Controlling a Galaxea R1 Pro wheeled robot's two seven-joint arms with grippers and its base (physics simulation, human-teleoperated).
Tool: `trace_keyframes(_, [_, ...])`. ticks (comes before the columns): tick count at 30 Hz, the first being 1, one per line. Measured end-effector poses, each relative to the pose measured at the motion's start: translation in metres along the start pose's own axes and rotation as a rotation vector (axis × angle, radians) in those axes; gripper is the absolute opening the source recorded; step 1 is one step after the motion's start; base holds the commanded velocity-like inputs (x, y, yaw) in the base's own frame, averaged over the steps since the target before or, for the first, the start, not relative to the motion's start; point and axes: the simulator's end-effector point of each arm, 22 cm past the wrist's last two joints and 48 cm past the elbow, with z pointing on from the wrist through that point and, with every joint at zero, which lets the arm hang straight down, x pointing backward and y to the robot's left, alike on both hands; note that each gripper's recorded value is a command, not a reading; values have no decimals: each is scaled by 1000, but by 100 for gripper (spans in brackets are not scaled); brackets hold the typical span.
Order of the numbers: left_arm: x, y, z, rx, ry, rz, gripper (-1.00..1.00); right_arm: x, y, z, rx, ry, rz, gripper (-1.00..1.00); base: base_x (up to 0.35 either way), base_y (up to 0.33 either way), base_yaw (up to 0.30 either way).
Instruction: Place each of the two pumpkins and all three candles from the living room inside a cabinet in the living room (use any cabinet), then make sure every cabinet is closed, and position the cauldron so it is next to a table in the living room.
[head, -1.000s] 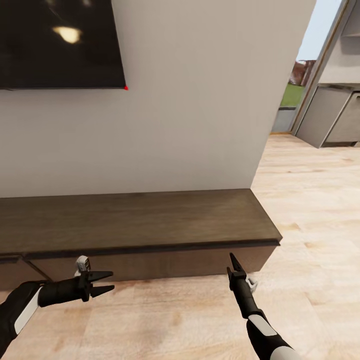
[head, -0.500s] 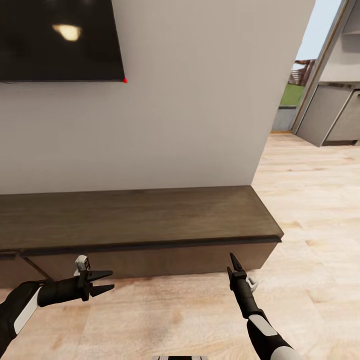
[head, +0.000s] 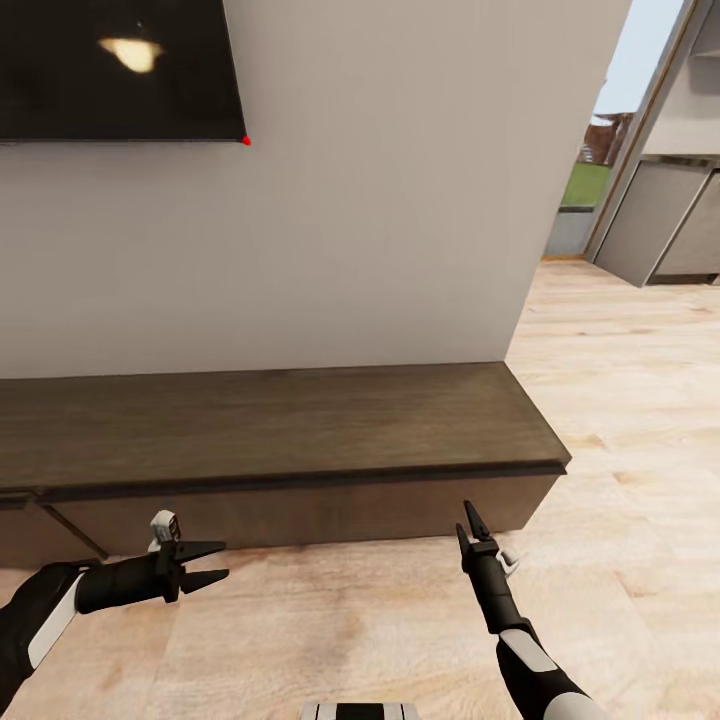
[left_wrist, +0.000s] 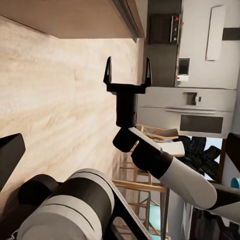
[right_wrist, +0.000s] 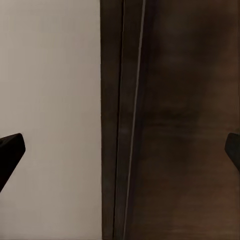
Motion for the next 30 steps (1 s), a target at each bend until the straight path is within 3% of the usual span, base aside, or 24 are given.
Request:
trace_keyframes(27, [1,-4,1,19,3,-1,100,1,1,0,-4,2,-6,100,89,0,0])
trace_keyframes(30, [13,0,-2,35,9,-28,100,1,1,0,-4,2,-7,100,3,0,0])
